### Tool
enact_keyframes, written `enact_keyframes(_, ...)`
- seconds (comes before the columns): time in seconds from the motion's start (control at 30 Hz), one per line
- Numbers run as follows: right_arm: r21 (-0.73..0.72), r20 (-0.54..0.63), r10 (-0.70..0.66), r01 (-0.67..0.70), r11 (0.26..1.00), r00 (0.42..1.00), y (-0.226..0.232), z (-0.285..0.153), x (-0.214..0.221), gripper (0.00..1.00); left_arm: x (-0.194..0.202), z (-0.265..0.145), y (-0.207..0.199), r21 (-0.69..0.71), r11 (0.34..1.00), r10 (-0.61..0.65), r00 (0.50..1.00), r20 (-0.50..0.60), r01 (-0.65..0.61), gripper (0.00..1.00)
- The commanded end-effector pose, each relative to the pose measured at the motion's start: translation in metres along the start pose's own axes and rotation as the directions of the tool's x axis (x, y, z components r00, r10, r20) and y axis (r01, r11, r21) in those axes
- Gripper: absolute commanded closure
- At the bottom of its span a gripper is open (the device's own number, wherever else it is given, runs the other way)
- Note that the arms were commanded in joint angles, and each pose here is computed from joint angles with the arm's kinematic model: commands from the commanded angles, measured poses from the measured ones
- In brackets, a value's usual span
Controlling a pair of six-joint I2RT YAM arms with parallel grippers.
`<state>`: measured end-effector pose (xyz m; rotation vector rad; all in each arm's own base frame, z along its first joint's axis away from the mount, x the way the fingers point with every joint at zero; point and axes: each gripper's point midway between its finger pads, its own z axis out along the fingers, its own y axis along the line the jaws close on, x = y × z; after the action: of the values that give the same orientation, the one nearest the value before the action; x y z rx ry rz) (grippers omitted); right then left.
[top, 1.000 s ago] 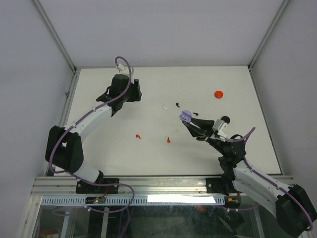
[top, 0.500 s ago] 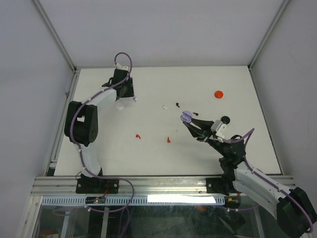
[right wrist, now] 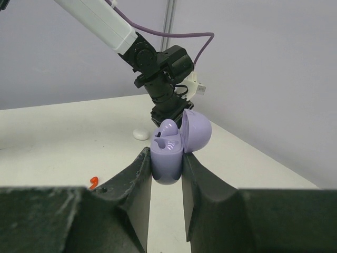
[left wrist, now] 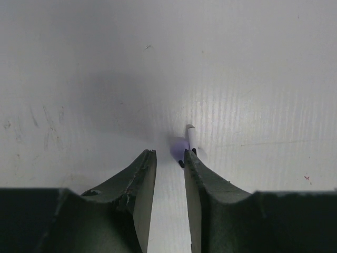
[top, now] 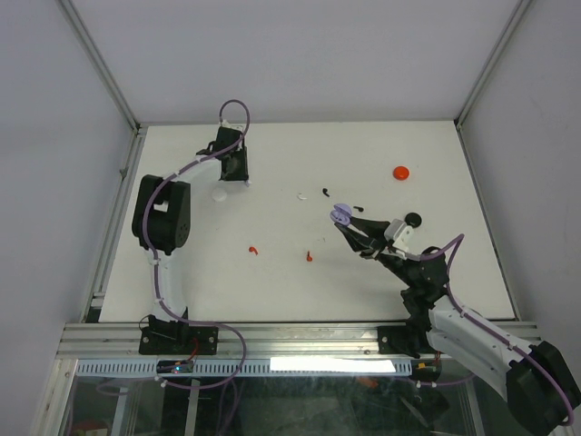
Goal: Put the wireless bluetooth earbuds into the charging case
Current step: Pick up the earbud from the center of the board.
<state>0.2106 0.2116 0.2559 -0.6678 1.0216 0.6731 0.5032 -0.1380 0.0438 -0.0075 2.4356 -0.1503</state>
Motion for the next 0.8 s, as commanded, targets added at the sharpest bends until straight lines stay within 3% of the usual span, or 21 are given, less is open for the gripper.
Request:
enact_keyframes(0.0, 0.023, 0.04, -0.03, 0.03, 0.999, 0.999, -0.006, 0.003, -0.012, 1.0, -0.021, -0.001, -0.01, 0.038, 0.999, 0.017, 0.999, 0.041, -0.019, 0.71)
enact_keyframes(0.43, 0.031, 0.046, -0.027, 0.026, 0.999, 0.999, -0.007, 0.002, -0.013, 1.0, 0.005, 0.013, -0.013, 0.054, 0.998, 0.038, 0.998, -0.046, -0.035, 0.73)
enact_keyframes(0.77, 0.033, 0.055, -0.023, 0.021, 0.999, 0.998, -0.006, 0.001, -0.015, 1.0, 0.021, 0.011, -0.01, -0.032, 0.991, 0.127, 0.986, -0.105, -0.131, 0.76)
